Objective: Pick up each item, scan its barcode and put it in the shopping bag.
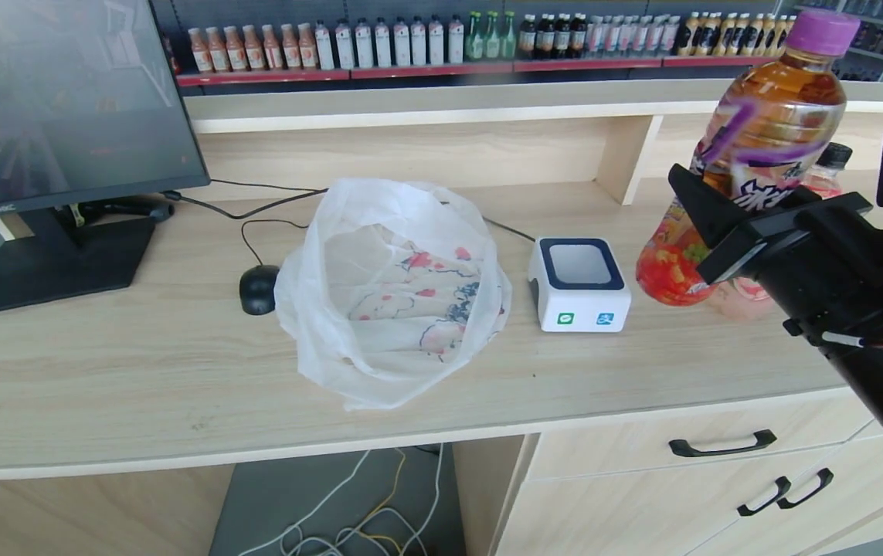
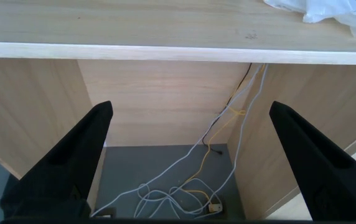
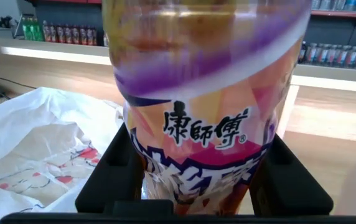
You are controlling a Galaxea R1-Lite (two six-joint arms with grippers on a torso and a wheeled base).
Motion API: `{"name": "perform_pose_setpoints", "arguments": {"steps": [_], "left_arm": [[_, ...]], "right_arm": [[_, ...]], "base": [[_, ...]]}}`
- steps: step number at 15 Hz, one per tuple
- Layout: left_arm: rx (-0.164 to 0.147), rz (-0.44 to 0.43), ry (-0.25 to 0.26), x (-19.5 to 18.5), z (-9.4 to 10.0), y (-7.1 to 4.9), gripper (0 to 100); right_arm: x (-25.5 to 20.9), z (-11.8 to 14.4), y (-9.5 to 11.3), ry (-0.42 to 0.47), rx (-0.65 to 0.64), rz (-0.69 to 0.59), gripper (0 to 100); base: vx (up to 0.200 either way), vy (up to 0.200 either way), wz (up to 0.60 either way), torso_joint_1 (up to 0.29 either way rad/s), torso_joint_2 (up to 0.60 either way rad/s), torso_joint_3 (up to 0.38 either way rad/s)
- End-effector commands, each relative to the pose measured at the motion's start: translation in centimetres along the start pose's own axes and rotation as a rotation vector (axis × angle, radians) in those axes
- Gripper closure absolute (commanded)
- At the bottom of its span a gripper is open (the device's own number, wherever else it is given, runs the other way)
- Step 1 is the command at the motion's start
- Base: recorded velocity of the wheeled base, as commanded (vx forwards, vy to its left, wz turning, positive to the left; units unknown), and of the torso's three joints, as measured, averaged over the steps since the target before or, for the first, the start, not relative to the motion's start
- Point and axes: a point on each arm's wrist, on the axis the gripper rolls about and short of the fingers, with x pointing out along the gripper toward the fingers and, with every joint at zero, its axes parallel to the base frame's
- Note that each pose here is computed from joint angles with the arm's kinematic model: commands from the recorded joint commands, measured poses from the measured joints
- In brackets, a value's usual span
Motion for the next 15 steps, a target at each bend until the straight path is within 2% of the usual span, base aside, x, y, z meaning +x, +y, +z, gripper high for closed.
{"name": "perform_pose_setpoints", "arguments": {"steps": [1, 7, 9, 15], "left_arm": [[-0.001, 0.001, -0.001, 0.0, 0.0, 0.0, 0], [-0.002, 0.001, 0.001, 0.0, 0.0, 0.0, 0], [0.001, 0.001, -0.001, 0.0, 0.0, 0.0, 0], [0.001, 0.001, -0.001, 0.0, 0.0, 0.0, 0]], "right_arm": [[-0.4, 0.2, -0.3, -0.001, -0.003, -0.009, 100], [-1.7, 0.4, -0.7, 0.011, -0.009, -0.015, 100], [-1.5, 1.0, -0.8, -0.014, -0.007, -0.018, 100], [-0.5, 0.0, -0.5, 0.007, -0.009, -0.012, 100]], "base": [[0.000, 0.200, 0.00, 0.002, 0.01, -0.002], [0.000, 0.200, 0.00, 0.002, 0.00, 0.001], [0.000, 0.200, 0.00, 0.005, 0.01, 0.005], [0.000, 0.000, 0.00, 0.000, 0.00, 0.000]]}}
